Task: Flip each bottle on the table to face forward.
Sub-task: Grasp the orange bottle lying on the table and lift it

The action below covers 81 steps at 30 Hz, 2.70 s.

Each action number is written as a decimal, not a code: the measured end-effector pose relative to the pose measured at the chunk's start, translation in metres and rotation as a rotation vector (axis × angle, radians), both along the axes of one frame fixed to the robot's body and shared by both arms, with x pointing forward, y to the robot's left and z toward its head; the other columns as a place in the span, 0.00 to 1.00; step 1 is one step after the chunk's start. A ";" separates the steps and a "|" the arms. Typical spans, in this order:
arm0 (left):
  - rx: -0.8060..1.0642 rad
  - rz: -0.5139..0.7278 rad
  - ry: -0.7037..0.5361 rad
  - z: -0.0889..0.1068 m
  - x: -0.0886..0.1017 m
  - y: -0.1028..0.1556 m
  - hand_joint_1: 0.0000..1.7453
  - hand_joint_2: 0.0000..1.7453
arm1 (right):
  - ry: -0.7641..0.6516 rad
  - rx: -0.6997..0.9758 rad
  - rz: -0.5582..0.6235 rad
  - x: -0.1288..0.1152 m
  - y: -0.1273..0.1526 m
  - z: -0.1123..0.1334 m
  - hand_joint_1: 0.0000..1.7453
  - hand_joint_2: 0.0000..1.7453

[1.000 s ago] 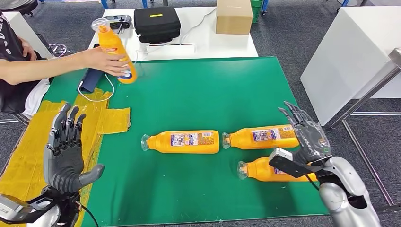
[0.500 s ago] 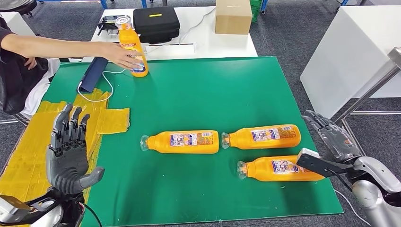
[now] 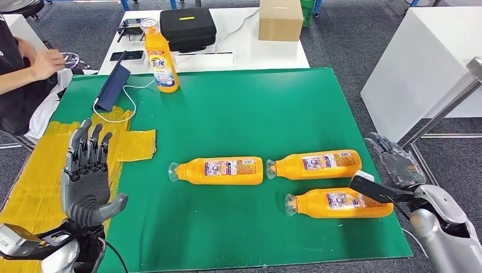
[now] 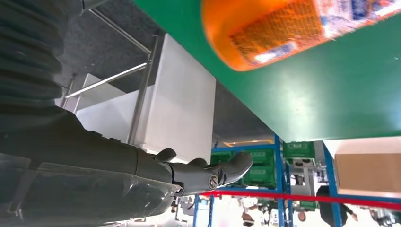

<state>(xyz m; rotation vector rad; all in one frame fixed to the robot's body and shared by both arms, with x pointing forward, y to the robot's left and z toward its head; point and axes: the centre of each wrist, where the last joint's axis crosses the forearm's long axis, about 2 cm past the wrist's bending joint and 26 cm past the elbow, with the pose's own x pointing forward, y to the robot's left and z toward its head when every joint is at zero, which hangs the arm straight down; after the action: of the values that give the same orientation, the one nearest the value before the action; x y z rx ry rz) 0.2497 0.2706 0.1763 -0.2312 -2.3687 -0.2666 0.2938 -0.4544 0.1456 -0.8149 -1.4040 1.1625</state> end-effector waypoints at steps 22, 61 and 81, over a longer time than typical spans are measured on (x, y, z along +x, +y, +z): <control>-0.018 -0.030 0.031 -0.003 0.009 -0.006 0.00 1.00 | 0.054 0.034 0.045 0.038 0.047 -0.023 0.00 1.00; -0.048 -0.085 0.070 -0.005 0.023 -0.021 0.00 1.00 | 0.186 -0.141 -0.013 0.082 0.078 -0.058 1.00 1.00; 0.014 -0.085 0.173 -0.014 0.013 -0.033 0.00 1.00 | -0.144 0.135 -0.096 0.049 0.146 -0.048 1.00 1.00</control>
<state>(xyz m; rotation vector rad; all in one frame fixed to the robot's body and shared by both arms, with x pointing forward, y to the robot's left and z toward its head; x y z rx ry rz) 0.2622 0.2373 0.1621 -0.3352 -2.1884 -0.2921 0.3426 -0.3080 0.0980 -0.8739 -1.5273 0.9405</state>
